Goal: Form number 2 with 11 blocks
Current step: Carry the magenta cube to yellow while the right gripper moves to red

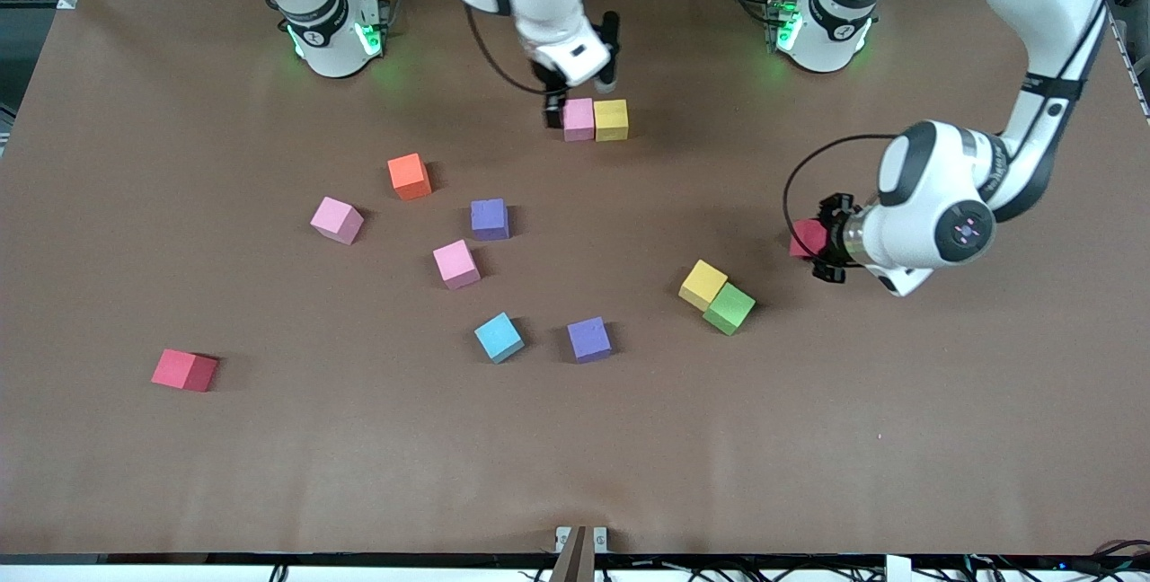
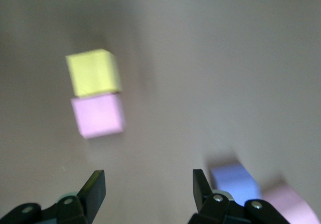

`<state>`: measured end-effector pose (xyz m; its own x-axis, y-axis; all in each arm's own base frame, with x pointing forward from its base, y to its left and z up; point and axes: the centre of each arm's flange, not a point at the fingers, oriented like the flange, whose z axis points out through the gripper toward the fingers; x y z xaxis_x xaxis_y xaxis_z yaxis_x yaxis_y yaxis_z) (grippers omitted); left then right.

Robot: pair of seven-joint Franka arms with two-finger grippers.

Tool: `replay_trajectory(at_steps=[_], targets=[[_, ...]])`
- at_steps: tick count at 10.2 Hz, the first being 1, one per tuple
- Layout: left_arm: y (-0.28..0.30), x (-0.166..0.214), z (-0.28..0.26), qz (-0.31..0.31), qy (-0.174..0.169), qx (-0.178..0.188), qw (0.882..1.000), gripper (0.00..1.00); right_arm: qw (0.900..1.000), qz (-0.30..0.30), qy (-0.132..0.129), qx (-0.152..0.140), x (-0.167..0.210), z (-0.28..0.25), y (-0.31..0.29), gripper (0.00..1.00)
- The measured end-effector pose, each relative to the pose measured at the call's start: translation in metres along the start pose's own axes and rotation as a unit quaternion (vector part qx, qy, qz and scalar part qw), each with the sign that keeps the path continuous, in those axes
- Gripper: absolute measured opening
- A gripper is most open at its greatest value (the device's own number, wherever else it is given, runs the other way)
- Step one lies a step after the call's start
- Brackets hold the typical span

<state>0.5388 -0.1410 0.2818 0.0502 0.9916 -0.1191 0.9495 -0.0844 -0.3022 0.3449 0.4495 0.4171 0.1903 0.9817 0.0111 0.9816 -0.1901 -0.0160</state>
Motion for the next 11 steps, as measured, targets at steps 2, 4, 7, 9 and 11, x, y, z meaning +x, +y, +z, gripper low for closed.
replay_trajectory(at_steps=[2,4,7,9,11], targets=[[-0.034,-0.042,0.011,-0.009,-0.002,-0.013,1.000,0.62,0.996,0.080,0.017,-0.031,-0.061,-0.057,0.067,0.82],[-0.066,-0.088,0.027,-0.023,0.001,-0.031,0.999,0.62,0.985,0.160,0.027,-0.051,-0.124,-0.082,0.127,1.00],[-0.114,-0.159,0.073,-0.039,-0.009,-0.063,0.997,0.62,0.961,0.272,0.019,-0.051,-0.229,-0.078,0.208,1.00],[-0.145,-0.200,0.106,-0.044,-0.024,-0.068,0.996,0.62,0.945,0.323,0.014,-0.049,-0.284,-0.074,0.236,1.00],[-0.173,-0.229,0.139,-0.049,-0.043,-0.063,0.996,0.62,0.930,0.364,0.016,-0.052,-0.333,-0.069,0.259,1.00]])
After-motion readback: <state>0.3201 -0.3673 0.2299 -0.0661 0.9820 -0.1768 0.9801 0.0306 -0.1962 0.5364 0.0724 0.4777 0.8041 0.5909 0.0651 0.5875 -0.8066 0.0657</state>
